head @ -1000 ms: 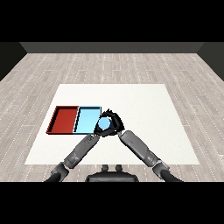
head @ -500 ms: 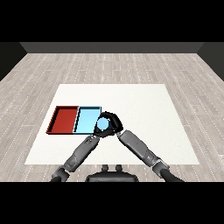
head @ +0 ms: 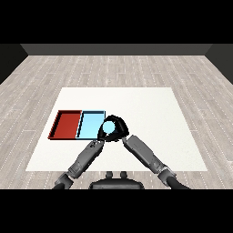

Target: Pick the blue can and put it in the blue box

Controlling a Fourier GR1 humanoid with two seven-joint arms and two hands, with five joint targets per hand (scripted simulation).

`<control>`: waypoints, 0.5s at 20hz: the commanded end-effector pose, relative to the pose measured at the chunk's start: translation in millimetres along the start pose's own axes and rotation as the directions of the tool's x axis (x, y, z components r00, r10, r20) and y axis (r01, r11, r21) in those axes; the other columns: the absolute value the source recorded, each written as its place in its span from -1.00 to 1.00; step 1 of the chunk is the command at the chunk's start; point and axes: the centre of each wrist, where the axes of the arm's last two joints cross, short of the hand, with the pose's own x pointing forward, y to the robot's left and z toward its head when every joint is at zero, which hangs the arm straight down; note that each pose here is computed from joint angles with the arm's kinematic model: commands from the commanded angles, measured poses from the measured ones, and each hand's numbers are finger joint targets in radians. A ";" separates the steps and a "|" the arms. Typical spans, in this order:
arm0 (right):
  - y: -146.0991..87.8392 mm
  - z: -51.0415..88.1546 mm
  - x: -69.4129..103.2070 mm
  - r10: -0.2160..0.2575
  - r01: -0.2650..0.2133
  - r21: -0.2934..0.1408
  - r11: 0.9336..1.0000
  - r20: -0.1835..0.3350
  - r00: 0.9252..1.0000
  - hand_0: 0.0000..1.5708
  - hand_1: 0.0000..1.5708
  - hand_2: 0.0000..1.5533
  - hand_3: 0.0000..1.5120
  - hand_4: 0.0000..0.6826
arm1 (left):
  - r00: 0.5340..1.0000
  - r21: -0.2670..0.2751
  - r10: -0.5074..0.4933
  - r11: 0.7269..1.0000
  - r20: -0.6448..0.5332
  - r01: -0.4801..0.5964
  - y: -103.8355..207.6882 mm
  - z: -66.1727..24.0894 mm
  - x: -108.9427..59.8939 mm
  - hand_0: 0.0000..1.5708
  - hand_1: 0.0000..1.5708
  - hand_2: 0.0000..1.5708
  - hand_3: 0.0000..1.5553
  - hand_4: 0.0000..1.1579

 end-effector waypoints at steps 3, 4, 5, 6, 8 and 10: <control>-0.3 2.5 3.8 -0.029 0.029 -0.009 1.000 -0.020 0.999 -1.00 -1.00 -1.00 -1.00 -1.00 | 0.999 0.003 0.027 1.000 -0.038 -0.027 -7.4 -3.4 -2.3 1.00 1.00 0.93 0.86 0.90; -0.6 2.7 4.0 -0.029 0.029 -0.008 1.000 -0.020 0.999 -1.00 -1.00 -1.00 -1.00 -1.00 | 0.999 0.003 0.027 1.000 -0.038 -0.027 -7.4 -3.6 -2.6 1.00 1.00 0.93 0.86 0.90; -0.9 2.8 4.2 -0.029 0.029 -0.008 1.000 -0.021 0.999 -1.00 -1.00 -1.00 -1.00 -1.00 | 0.999 0.003 0.027 1.000 -0.038 -0.027 -7.3 -3.7 -2.9 1.00 1.00 0.93 0.86 0.90; -1.2 2.9 4.3 -0.029 0.029 -0.008 1.000 -0.021 0.999 -1.00 -1.00 -1.00 -1.00 -1.00 | 0.999 0.015 0.029 0.999 -0.035 -0.028 -6.5 -3.3 -5.7 1.00 1.00 0.93 0.86 0.90; -17.4 9.0 -1.5 -0.035 0.034 -0.012 0.999 -0.018 0.999 -1.00 -1.00 -1.00 -1.00 -1.00 | 1.000 0.000 0.015 1.000 -0.016 -0.015 -9.0 -12.8 1.4 1.00 1.00 0.93 0.87 0.94; -1.1 10.4 -4.7 -0.032 0.032 -0.014 0.999 0.008 0.999 -1.00 -1.00 -1.00 -1.00 -1.00 | 0.999 0.002 0.021 1.000 -0.030 -0.021 -3.4 -0.6 -2.1 1.00 1.00 0.97 0.90 0.97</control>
